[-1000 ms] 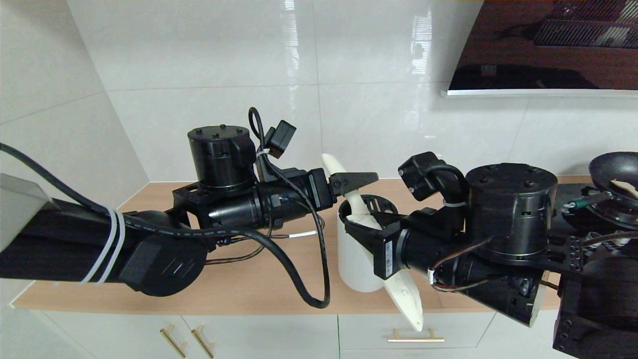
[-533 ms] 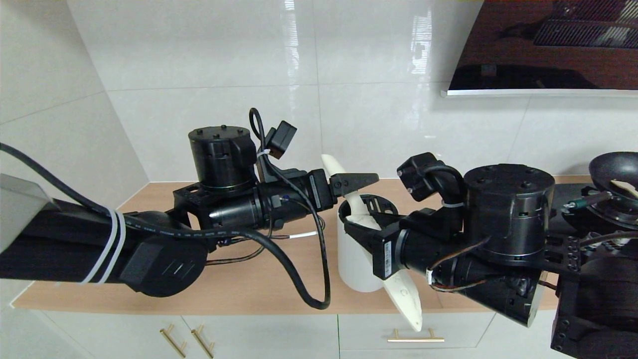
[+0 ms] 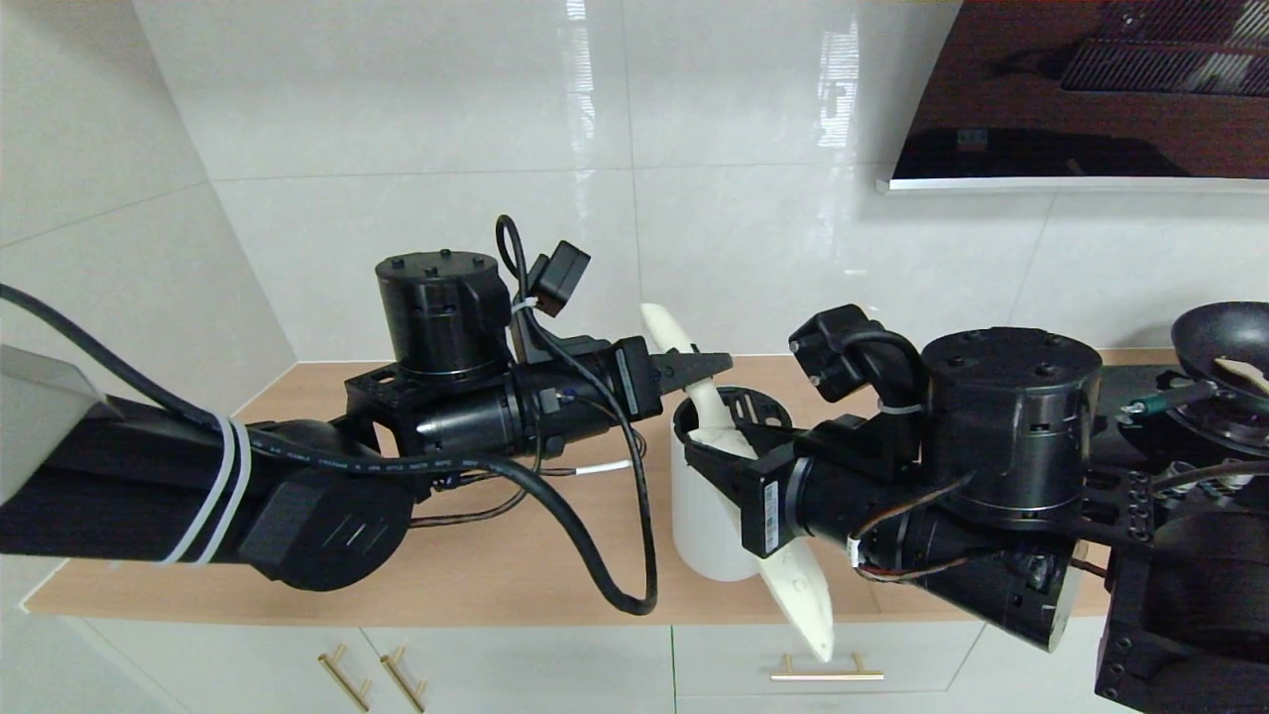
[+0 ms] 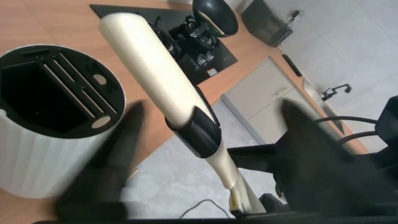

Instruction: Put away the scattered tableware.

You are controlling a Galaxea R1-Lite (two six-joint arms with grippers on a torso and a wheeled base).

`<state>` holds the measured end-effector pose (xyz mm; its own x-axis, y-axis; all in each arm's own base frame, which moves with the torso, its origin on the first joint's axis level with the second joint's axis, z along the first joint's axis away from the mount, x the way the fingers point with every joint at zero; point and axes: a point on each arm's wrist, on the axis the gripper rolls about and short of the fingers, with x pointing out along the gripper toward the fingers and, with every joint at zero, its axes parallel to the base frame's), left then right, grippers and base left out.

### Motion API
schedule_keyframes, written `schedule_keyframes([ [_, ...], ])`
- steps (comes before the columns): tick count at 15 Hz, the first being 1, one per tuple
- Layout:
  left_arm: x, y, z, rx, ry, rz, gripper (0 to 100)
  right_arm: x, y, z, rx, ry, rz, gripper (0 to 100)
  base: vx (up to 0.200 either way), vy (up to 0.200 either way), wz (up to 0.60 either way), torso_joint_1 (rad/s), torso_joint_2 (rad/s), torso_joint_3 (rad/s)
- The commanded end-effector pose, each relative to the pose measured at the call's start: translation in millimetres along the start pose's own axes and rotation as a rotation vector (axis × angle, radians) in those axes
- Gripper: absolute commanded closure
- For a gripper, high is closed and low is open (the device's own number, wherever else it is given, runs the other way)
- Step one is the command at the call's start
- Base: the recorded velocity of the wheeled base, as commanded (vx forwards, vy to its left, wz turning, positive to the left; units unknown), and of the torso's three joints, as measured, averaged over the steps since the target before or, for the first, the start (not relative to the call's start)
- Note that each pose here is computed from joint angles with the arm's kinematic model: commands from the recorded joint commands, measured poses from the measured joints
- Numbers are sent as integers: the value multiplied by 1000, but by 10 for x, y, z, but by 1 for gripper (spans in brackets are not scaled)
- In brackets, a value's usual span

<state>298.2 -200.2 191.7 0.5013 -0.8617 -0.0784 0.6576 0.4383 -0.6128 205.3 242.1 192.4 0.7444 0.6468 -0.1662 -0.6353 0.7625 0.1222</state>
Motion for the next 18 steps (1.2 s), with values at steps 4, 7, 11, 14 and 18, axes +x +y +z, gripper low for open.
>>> schedule_keyframes([
  [4, -1, -5, 2, 1, -1, -2, 100, 4, 1, 1, 0, 0, 0, 100, 0, 0, 0, 0, 0, 0],
  [7, 5, -5, -4, -1, 1, -2, 100, 4, 0, 1, -1, -1, -3, 100, 0, 0, 0, 0, 0, 0],
  [11, -7, -15, 10, 2, -5, -4, 100, 3, -2, -3, -2, 0, -9, 0, 0, 0, 0, 0, 0, 0],
  [14, -16, -35, 32, 10, -20, -11, 100, -12, -3, 12, 3, -6, -10, 0, 0, 0, 0, 0, 0, 0],
  [18, -23, -47, 89, 34, -97, 17, 100, -186, -140, 264, 23, -115, -64, 0, 0, 0, 0, 0, 0, 0],
])
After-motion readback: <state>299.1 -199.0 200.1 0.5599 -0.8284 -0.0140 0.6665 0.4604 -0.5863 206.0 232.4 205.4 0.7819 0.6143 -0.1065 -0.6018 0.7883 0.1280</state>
